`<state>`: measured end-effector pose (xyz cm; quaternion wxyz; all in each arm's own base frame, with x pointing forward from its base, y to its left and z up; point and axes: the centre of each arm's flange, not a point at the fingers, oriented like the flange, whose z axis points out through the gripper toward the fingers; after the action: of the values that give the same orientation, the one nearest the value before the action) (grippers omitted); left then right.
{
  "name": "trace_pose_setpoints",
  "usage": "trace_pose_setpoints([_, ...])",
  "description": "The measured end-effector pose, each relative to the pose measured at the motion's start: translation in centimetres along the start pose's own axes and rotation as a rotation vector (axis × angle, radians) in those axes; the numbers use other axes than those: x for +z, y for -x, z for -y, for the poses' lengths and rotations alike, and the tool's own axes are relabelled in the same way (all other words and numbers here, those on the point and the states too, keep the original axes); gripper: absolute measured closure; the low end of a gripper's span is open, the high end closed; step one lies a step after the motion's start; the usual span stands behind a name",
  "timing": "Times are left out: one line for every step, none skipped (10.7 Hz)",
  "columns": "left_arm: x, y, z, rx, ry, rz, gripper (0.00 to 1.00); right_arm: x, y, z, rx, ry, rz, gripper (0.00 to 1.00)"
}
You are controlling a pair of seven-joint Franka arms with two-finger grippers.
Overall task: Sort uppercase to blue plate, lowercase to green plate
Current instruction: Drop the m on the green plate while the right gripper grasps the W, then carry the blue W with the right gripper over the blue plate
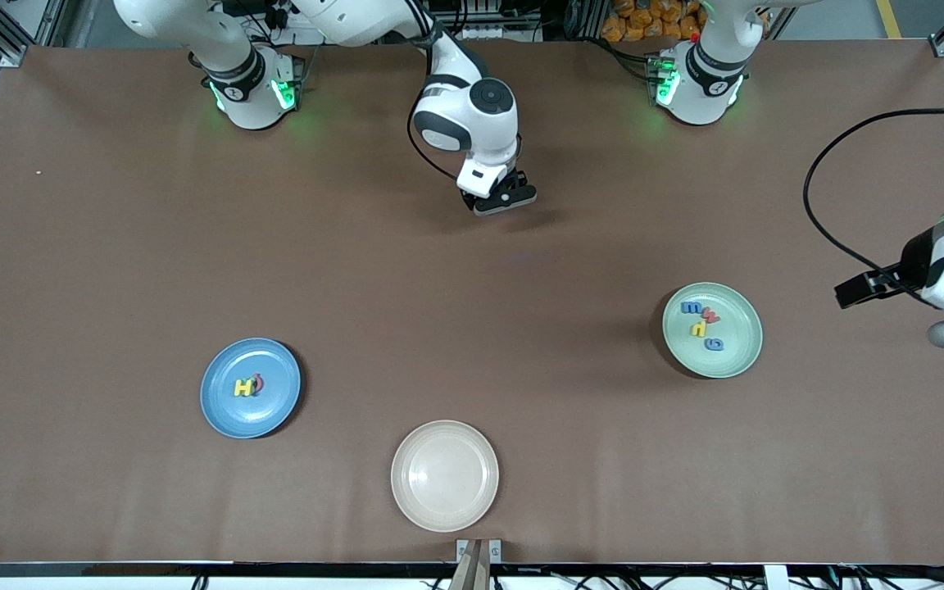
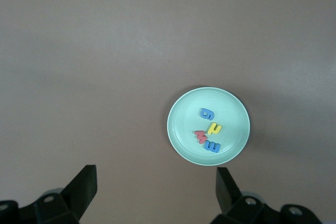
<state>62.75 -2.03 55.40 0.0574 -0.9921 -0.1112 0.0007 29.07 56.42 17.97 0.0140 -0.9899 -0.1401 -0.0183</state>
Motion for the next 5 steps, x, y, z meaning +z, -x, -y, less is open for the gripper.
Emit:
trace_pose_setpoints([-1.0,0.3,0.1,-0.002,-0.003,-0.016,0.0,0.1,0.0,0.0,0.0,0.001,0.001,0.59])
trace_pose_setpoints([-2.1,0.7,0.3,-0.007,-0.004,-0.03,0.0,0.1,0.0,0.0,0.0,0.001,0.002,0.59])
trace_pose_setpoints([-3.0,1.2,0.7,-0.012,-0.004,-0.035,0.0,0.1,0.0,0.0,-0.001,0.002,0.001,0.59])
trace_pose_setpoints([-3.9,1.7,1.1,-0.016,-0.003,-0.036,0.0,-0.1,-0.1,-0.1,0.001,0.012,0.006,0.59])
trace_pose_setpoints([-4.3,1.9,1.2,-0.017,-0.001,-0.041,0.0,-0.9,-0.6,-0.2,0.007,0.025,0.007,0.59])
